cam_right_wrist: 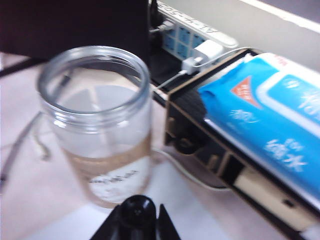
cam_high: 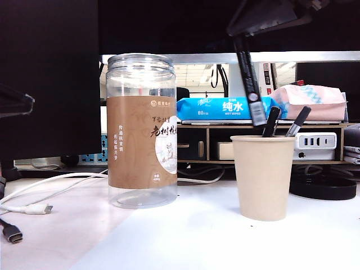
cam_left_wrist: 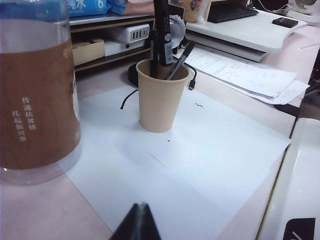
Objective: Pick up the marker from the paper cup and put it on the table.
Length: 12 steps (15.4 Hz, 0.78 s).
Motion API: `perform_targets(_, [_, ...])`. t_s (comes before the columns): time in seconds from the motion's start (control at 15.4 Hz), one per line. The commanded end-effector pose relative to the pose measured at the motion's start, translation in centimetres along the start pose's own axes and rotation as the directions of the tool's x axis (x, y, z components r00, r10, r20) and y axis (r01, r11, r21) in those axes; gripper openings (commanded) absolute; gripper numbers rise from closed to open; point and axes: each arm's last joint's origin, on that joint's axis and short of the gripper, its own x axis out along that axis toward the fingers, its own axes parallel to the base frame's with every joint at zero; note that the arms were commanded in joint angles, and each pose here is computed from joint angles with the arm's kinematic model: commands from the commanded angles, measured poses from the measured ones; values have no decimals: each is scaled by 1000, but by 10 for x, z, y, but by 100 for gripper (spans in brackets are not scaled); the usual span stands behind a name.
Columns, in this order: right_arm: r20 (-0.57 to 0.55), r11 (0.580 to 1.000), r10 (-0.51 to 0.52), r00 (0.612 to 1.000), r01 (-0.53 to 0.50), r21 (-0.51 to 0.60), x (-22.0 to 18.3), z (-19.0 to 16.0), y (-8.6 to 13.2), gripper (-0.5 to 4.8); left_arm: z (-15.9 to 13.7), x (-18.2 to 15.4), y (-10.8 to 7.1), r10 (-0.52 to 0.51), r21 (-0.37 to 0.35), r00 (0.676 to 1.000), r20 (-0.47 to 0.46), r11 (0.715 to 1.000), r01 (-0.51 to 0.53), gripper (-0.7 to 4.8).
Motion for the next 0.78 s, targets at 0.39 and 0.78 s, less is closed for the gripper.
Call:
perform_targets(0.39, [-8, 952, 289, 957, -287, 105, -1, 0, 16, 85, -1, 0, 0, -9, 1, 1000, -12, 1000, 9, -4])
perform_targets(0.78, [-155, 899, 438, 885, -427, 102, 4, -13, 49, 85, -1, 0, 0, -9, 1, 1000, -11, 1000, 9, -4])
